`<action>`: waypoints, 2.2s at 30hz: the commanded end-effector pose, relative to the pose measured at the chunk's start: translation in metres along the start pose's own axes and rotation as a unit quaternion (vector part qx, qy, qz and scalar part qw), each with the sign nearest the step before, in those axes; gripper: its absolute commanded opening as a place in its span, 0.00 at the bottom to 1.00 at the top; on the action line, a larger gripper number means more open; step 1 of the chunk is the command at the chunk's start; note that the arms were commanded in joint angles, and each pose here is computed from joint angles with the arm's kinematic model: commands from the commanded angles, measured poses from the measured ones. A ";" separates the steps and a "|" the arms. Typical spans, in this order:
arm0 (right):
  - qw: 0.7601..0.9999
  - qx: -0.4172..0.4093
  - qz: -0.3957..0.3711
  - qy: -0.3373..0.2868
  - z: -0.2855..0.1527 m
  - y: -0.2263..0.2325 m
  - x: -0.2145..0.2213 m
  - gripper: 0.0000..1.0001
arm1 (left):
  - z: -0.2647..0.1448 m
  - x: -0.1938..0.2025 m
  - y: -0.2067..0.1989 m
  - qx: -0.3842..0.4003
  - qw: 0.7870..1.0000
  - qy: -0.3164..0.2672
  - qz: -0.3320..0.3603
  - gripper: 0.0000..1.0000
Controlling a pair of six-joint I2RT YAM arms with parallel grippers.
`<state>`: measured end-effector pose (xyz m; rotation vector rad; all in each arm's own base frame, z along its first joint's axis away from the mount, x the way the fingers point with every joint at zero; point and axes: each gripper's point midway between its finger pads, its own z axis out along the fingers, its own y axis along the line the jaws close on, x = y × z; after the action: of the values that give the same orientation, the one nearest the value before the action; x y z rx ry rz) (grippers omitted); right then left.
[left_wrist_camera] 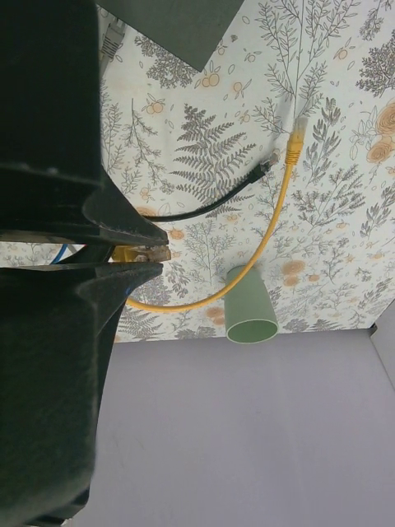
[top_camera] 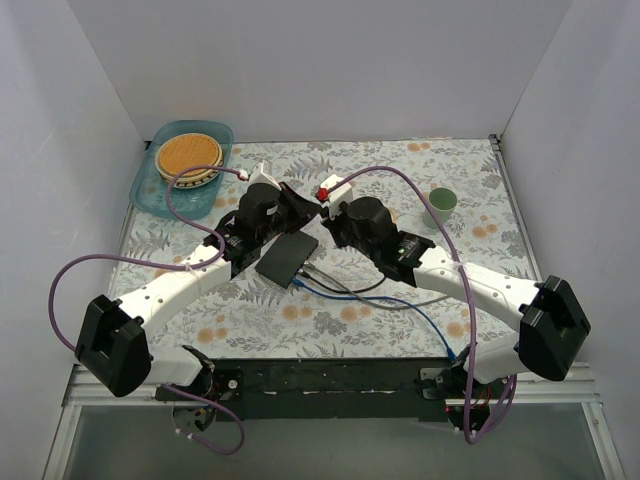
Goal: Insert the plug into the switch port
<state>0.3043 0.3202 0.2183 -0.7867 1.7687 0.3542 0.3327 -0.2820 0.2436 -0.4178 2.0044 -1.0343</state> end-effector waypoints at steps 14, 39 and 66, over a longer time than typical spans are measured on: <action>0.995 -0.081 -0.050 -0.033 -0.003 0.006 -0.016 0.01 | -0.040 -0.051 -0.001 -0.021 0.987 -0.104 0.123 0.98; 0.832 -0.537 0.011 -0.138 -0.112 0.047 -0.048 0.01 | -0.091 0.026 -0.070 0.319 0.884 0.012 0.340 0.75; 0.956 -0.273 0.043 -0.096 -0.064 -0.015 -0.053 0.64 | -0.042 -0.021 -0.077 0.188 0.978 -0.027 0.092 0.00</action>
<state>0.2487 0.3032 0.2633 -1.1645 1.5266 1.2673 0.2760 -0.3122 0.3039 0.3080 1.6956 -1.2703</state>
